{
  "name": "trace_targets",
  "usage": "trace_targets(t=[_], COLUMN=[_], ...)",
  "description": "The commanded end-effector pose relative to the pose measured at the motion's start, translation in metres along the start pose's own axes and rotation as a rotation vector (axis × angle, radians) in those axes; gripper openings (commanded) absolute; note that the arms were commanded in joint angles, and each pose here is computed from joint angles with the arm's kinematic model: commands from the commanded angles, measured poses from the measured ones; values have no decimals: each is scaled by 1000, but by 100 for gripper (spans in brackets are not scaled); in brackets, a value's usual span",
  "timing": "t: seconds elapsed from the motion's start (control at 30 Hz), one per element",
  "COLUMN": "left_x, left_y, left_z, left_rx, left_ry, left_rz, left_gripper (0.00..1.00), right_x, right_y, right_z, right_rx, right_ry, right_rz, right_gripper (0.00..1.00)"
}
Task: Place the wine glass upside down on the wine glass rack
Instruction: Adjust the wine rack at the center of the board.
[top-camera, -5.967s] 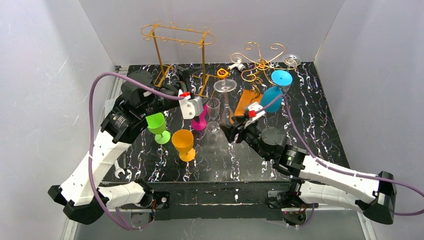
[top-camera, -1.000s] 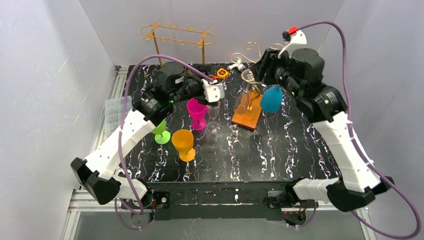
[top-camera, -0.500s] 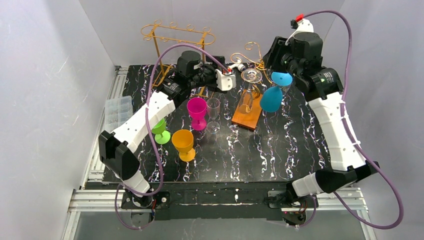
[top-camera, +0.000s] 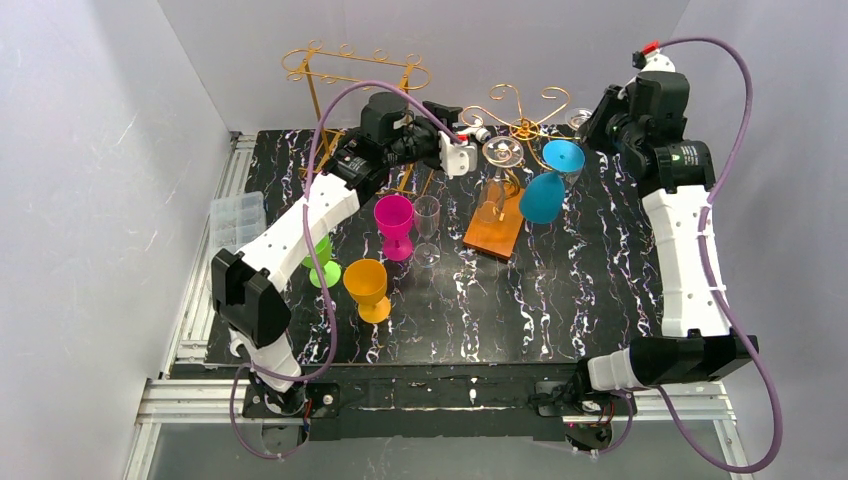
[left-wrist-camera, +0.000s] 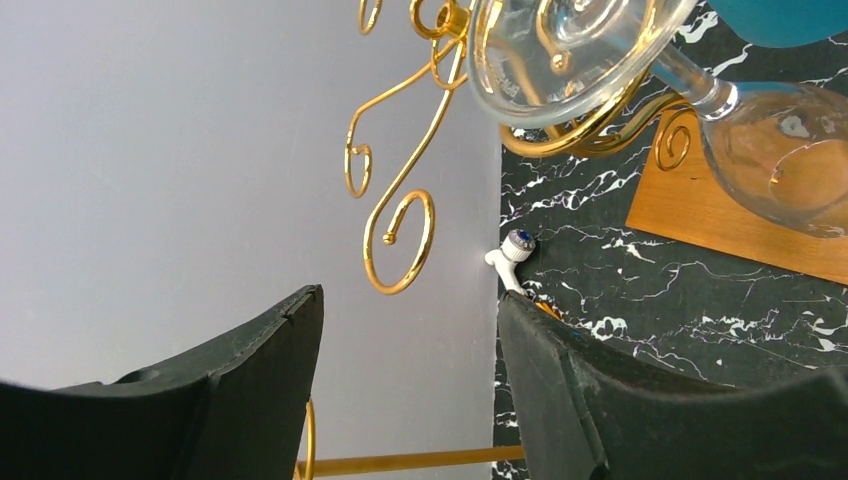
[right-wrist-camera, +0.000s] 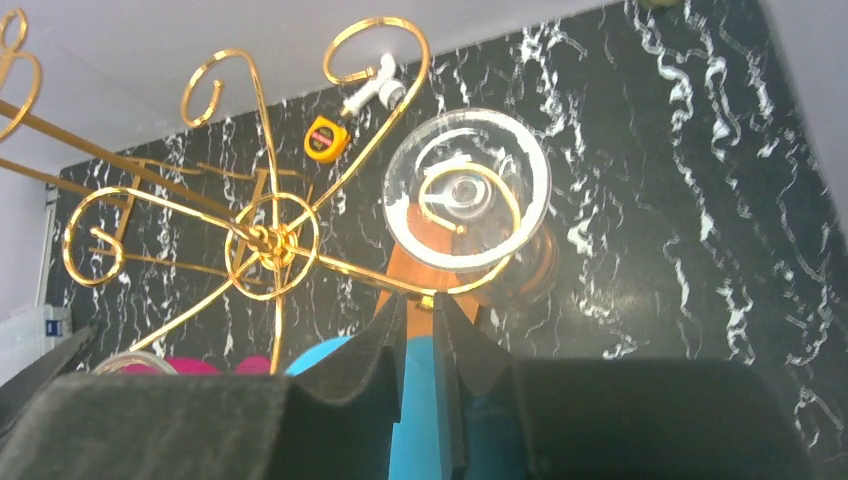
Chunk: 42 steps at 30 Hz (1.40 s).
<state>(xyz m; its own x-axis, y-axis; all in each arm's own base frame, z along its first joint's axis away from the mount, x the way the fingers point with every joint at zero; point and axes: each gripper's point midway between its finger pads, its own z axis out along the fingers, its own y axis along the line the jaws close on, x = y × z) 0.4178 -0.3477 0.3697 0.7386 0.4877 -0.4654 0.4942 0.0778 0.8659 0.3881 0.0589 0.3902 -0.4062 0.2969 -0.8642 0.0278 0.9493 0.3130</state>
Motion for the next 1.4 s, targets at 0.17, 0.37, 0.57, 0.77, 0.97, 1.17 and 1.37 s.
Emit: trace_targets(t=[0.17,0.37,0.57,0.77,0.97,1.17,1.37], left_x=[-7,-7,-3,-8,-7,-10,-15], left_y=[22,28,32,29,22,20,13], left_z=[7,10,15,19,25,25,22], left_rx=[-39,-49,-45,-7,43,68,100], left_ry=[-48,-61,-64,-104,-118,-130,-149], left_rz=[73,93,79,55,42,35,25], left_gripper=[57,53,47,42,35,19,13], right_x=[7,12,15,14,11,9,1], right_y=[-7,-6,-4,-5,-6,-12,-17], right_z=[-9,-1,11,18,27,36,38], right_rx=[-30,-57,-80,-77,-73,-60,-60], right_ry=[-9,8,10,9,10,10,-6], right_rz=[37,54,70,63,56,50,45], right_gripper=[14,13,10,10,10,10,10])
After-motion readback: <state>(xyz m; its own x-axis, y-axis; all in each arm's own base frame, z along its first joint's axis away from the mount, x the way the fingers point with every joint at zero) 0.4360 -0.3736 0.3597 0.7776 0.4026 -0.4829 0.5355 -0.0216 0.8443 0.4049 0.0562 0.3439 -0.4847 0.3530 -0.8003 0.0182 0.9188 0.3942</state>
